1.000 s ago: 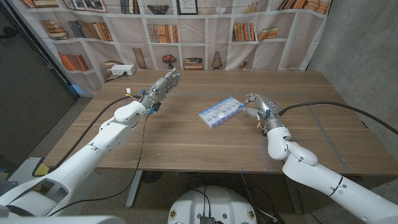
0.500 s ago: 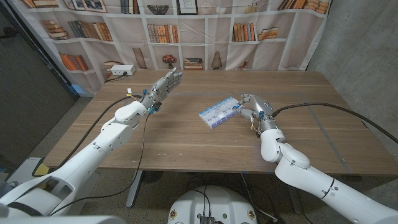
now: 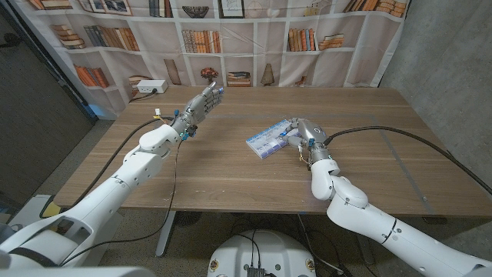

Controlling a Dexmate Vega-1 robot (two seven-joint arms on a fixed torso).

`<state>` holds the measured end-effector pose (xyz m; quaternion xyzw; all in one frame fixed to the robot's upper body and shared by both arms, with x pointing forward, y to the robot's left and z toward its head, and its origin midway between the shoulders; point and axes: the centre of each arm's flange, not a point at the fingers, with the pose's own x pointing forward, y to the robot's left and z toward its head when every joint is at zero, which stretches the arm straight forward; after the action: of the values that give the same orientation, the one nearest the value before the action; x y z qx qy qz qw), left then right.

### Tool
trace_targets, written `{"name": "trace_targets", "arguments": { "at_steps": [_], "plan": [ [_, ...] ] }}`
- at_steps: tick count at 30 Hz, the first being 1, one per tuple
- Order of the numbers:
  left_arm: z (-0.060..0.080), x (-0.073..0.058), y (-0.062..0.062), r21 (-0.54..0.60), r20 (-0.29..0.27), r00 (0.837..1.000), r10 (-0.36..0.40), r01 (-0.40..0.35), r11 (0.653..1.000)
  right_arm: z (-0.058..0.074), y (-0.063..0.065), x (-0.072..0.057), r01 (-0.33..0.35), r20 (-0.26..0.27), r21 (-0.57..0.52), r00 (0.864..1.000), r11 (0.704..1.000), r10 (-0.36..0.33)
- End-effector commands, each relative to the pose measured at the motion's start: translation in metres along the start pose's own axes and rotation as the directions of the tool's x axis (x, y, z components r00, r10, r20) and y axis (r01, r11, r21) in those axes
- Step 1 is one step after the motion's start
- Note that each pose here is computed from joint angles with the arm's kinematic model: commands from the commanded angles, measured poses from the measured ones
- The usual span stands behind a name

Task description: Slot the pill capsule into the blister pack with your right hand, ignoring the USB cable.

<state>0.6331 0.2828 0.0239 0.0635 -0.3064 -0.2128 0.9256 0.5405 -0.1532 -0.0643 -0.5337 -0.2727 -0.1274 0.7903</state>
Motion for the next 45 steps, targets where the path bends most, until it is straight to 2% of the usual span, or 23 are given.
{"name": "trace_targets", "arguments": {
  "at_steps": [1,14,31,37,41,45],
  "plan": [
    [0.002,-0.009,0.005,0.045,0.009,0.999,0.052,-0.053,0.998,0.008,0.008,0.01,-0.046,0.01,-0.007,0.999,0.999,0.046],
    [0.0,0.001,0.009,0.035,0.007,0.999,0.04,-0.04,0.999,0.013,0.016,0.019,-0.056,0.01,0.008,0.998,0.998,0.056],
    [0.008,0.01,0.019,0.045,0.026,0.999,0.026,-0.027,0.999,0.02,0.029,0.032,-0.095,0.025,-0.013,0.995,0.995,0.095],
    [0.009,0.013,0.02,0.046,0.028,0.999,0.016,-0.017,0.999,0.019,0.03,0.033,-0.081,0.016,-0.022,0.997,0.996,0.082],
    [0.009,0.015,0.02,0.045,0.029,1.0,0.01,-0.011,0.999,0.017,0.03,0.033,-0.059,0.015,-0.082,0.998,0.995,0.061],
    [0.009,0.015,0.02,0.047,0.027,1.0,0.008,-0.009,0.999,0.013,0.031,0.032,-0.054,0.009,-0.094,0.998,0.994,0.055]
  ]
}}
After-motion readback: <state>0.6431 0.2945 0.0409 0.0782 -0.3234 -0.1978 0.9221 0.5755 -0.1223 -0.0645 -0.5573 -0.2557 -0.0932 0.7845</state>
